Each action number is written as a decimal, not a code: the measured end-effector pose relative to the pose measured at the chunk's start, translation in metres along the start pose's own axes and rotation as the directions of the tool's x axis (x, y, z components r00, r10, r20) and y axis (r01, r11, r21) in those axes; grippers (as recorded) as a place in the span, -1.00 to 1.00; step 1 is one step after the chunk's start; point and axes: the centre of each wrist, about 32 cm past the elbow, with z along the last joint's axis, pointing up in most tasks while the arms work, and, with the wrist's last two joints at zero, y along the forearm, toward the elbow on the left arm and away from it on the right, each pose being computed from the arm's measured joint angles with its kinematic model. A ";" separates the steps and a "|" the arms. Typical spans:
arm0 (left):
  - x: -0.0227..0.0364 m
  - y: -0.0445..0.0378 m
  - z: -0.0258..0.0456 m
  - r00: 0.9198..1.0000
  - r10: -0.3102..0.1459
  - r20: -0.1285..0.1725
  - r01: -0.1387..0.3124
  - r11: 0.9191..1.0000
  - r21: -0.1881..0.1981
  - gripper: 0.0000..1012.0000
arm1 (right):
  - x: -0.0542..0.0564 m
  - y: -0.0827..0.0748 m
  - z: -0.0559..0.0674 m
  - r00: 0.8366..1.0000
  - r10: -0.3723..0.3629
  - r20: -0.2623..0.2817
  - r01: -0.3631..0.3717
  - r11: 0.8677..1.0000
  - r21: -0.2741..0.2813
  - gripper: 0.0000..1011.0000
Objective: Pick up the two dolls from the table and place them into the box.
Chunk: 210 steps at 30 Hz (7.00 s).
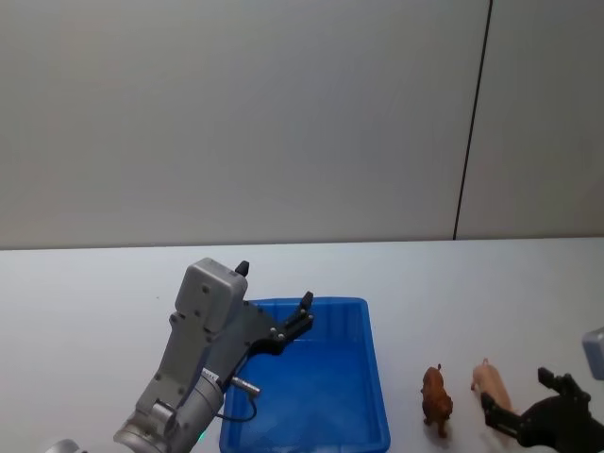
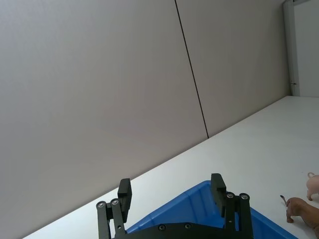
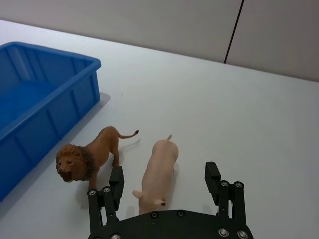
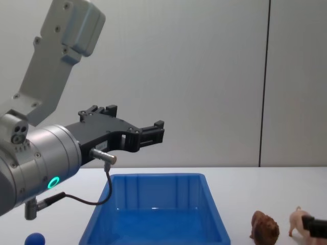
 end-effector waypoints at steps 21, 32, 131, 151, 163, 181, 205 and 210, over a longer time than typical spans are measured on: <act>0.0000 0.0000 0.0000 1.000 0.000 0.000 0.000 1.000 0.000 0.98 | -0.007 0.016 -0.016 0.999 0.028 -0.035 -0.031 0.996 -0.082 0.70; 0.0000 0.0000 0.0000 1.000 0.000 0.000 0.000 1.000 0.000 0.98 | -0.008 0.024 -0.017 0.997 0.020 -0.070 -0.026 0.996 -0.080 0.06; 0.0000 0.0000 0.0000 1.000 0.000 0.000 0.000 1.000 0.000 0.98 | -0.024 0.043 0.047 0.972 0.236 0.023 -0.237 0.971 0.039 0.98; 0.0000 0.0000 0.0000 1.000 0.000 0.000 0.000 1.000 0.000 0.98 | -0.024 0.052 0.016 0.977 0.211 0.011 -0.210 0.975 -0.070 0.80; 0.0000 0.0000 0.0000 1.000 0.000 0.000 0.000 1.000 0.000 0.98 | -0.026 0.058 0.010 0.981 0.194 0.007 -0.192 0.978 -0.085 0.12; 0.0000 0.0000 0.0000 1.000 0.000 0.000 0.000 1.000 0.000 0.98 | -0.029 0.053 0.027 0.985 0.159 0.069 -0.161 0.987 0.019 -0.15; 0.0000 0.0000 0.0000 1.000 0.000 0.000 0.000 1.000 0.000 0.98 | -0.056 0.067 0.106 0.941 0.318 0.114 -0.334 0.927 0.172 -0.08; 0.0000 0.0000 0.0000 1.000 0.000 0.000 0.000 1.000 0.000 0.98 | -0.062 0.077 0.108 0.930 0.354 0.096 -0.364 0.920 0.143 0.24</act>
